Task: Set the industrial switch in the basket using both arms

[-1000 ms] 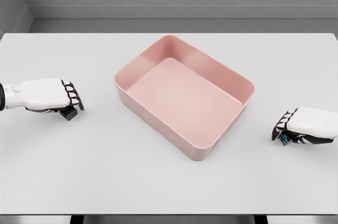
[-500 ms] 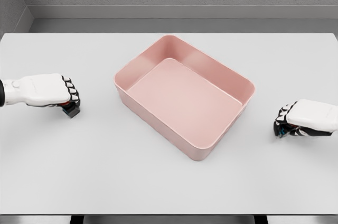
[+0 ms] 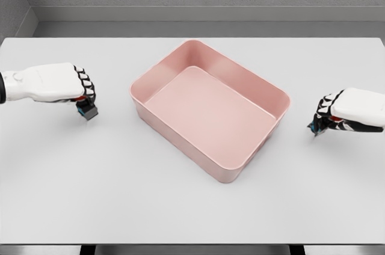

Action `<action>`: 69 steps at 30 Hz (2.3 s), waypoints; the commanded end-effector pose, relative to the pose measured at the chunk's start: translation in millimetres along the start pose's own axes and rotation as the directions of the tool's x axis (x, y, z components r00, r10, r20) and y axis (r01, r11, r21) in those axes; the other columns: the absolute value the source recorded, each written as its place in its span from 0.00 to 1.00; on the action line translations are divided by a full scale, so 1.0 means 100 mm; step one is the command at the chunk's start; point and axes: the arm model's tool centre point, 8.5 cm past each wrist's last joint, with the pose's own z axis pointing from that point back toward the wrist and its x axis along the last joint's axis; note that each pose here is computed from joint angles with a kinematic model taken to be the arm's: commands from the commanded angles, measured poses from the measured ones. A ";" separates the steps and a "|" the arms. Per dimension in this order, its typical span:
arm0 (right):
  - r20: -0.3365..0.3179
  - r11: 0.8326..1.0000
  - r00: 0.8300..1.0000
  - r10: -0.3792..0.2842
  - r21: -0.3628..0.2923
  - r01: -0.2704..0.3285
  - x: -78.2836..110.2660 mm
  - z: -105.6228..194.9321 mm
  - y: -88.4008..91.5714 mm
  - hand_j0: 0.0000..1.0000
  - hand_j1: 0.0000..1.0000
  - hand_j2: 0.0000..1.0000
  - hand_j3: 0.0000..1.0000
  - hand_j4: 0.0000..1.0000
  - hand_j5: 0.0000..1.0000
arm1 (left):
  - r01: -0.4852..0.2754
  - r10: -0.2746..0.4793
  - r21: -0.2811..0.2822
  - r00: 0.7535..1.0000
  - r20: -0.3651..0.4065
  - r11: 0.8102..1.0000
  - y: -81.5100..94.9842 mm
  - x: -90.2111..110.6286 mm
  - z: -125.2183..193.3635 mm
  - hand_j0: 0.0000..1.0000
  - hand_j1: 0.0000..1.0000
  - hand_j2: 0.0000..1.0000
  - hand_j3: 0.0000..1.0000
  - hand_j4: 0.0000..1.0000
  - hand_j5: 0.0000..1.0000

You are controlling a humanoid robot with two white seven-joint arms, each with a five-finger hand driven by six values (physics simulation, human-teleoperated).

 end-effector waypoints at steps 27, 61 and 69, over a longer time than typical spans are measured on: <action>0.115 0.963 0.985 0.132 -0.249 -0.100 0.22 -0.27 -1.05 0.46 0.46 0.46 0.46 0.46 0.46 | 0.108 -0.116 0.246 0.993 0.016 0.963 0.97 -0.12 -0.23 0.51 0.51 0.51 0.51 0.51 0.51; 0.385 0.966 0.911 0.148 -0.253 -0.050 0.84 -1.25 -1.08 0.76 0.76 0.76 0.76 0.76 0.76 | 0.119 -0.187 0.363 0.970 0.158 0.924 1.45 0.27 -0.85 0.51 0.51 0.51 0.51 0.51 0.51; 0.402 0.965 0.903 0.153 -0.258 -0.049 0.90 -1.34 -1.08 0.77 0.77 0.77 0.77 0.77 0.77 | 0.117 -0.188 0.368 0.969 0.163 0.923 1.46 0.29 -0.87 0.51 0.51 0.51 0.51 0.51 0.51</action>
